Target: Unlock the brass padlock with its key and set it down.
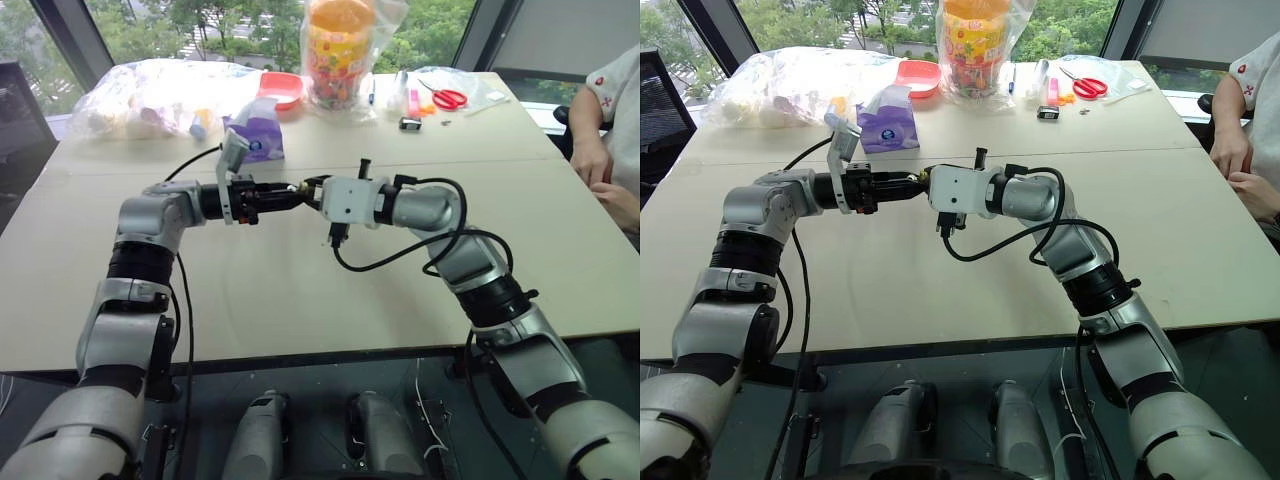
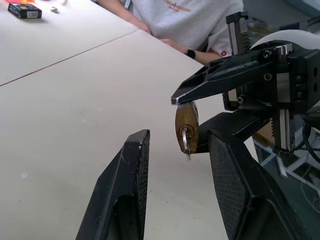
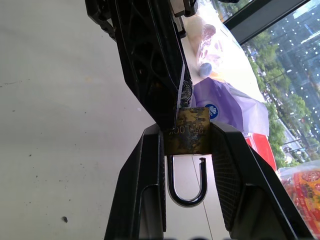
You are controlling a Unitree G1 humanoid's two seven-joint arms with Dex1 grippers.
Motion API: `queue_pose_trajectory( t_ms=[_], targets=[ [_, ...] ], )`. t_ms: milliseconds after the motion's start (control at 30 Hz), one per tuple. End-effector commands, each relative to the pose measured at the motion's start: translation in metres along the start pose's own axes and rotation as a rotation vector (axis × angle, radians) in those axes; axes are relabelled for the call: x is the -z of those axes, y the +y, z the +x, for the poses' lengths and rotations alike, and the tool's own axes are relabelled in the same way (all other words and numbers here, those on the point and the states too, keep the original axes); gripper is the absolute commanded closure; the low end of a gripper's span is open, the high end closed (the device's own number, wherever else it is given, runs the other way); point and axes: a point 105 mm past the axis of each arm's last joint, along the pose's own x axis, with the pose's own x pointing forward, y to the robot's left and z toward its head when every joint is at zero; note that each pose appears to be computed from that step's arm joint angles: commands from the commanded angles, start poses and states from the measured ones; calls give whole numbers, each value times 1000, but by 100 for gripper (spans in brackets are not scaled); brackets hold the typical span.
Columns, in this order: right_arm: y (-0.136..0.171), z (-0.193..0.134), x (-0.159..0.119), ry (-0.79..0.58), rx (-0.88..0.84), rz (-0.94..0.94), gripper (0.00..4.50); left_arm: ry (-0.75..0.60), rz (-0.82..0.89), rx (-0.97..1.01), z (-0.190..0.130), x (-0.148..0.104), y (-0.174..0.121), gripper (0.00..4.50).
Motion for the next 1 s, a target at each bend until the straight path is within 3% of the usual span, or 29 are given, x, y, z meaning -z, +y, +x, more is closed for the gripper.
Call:
queue_pose_trajectory(
  t_ms=[33, 100, 133, 433, 500, 533, 667, 700, 800, 900, 1000],
  targets=[
    [-16, -3, -20, -61, 57, -46, 380, -49, 26, 21, 4, -16, -5, 335],
    [-15, -3, -21, -62, 55, -45, 380, -54, 24, 23, 5, -16, -5, 427],
    [-14, -3, -20, -61, 54, -45, 380, -56, 23, 25, 5, -16, -5, 447],
    [-13, -4, -19, -54, 49, -30, 380, -54, 27, 15, 7, -15, -4, 447],
    [-13, -5, -17, -54, 45, -7, 277, -59, 27, 9, 7, -15, -3, 450],
    [-12, -5, -17, -53, 41, 1, 248, -61, 27, 7, 7, -15, -3, 450],
    [-16, -9, -12, -20, 66, -23, 30, -71, 21, 4, 5, -14, -3, 450],
    [-17, -16, -8, 0, 77, -23, 5, -77, 20, 0, 4, -15, -3, 450],
    [-14, -42, 0, 21, 107, 75, 5, -97, 14, 0, -1, -17, -4, 450],
    [-29, -56, -1, -33, 236, 351, 5, -99, 27, 19, -3, -17, -10, 450],
    [-39, -62, 1, -36, 303, 437, 5, -96, 27, 37, -3, -16, -15, 450]
  ],
)
